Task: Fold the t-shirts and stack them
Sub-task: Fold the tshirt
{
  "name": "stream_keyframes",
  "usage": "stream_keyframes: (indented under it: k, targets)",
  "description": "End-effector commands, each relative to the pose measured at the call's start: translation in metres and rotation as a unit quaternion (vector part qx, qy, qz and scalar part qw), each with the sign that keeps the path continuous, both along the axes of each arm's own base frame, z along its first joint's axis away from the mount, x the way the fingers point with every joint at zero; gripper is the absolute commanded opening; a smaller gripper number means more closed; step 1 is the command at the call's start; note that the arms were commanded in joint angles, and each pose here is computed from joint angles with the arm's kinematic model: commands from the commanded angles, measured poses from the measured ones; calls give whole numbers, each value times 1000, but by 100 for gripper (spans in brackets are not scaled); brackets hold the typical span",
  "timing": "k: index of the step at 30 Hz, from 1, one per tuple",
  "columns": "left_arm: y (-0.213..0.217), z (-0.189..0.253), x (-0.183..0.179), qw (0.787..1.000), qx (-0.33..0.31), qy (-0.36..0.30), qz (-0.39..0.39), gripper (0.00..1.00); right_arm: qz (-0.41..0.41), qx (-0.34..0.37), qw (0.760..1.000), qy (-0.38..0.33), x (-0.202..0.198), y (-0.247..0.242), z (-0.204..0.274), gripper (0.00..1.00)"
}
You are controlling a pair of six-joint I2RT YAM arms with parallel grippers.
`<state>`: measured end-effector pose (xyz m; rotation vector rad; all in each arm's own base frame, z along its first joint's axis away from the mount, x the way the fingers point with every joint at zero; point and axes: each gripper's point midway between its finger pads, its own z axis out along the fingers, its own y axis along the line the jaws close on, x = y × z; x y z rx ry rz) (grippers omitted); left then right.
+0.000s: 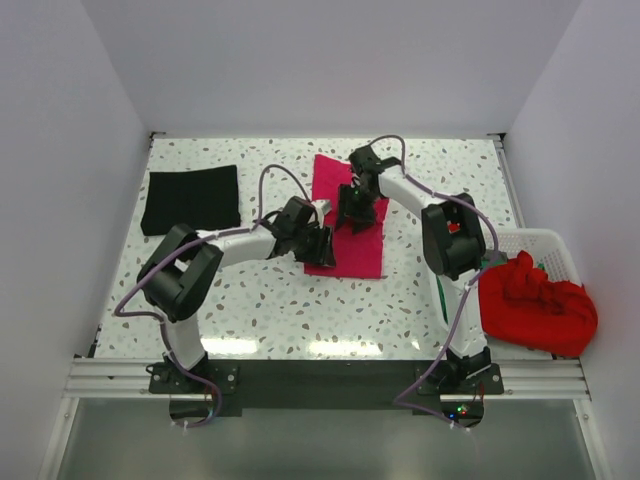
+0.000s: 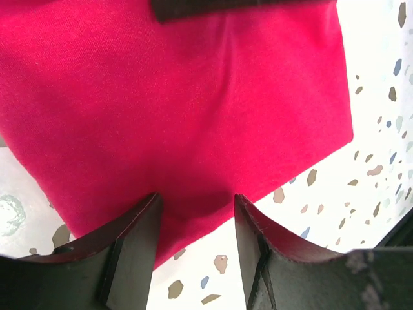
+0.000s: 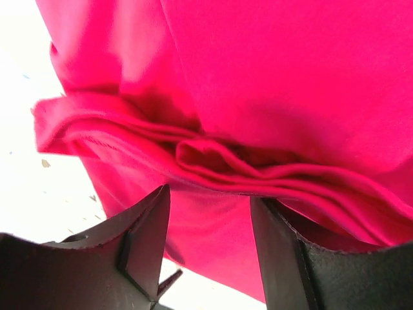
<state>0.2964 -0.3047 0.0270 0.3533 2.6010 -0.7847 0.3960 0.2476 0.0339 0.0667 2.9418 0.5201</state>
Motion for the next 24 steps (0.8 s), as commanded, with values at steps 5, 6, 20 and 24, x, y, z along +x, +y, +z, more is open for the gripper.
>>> stream_keyframes:
  k: [5, 6, 20, 24]
  targets:
    - [22, -26, -27, 999, 35, 16, -8, 53, -61, -50, 991, -111, 68, -15, 29, 56]
    - [23, -26, -29, 999, 36, 16, -9, 53, -78, -51, 988, -125, 81, -18, 33, 56]
    - [20, 12, -21, 999, 25, -23, 2, 54, -121, -14, 973, -194, 119, -41, 108, 59]
    - [15, 46, -9, 998, 4, -54, 21, 54, -88, -9, 977, -195, 92, -47, 118, 61]
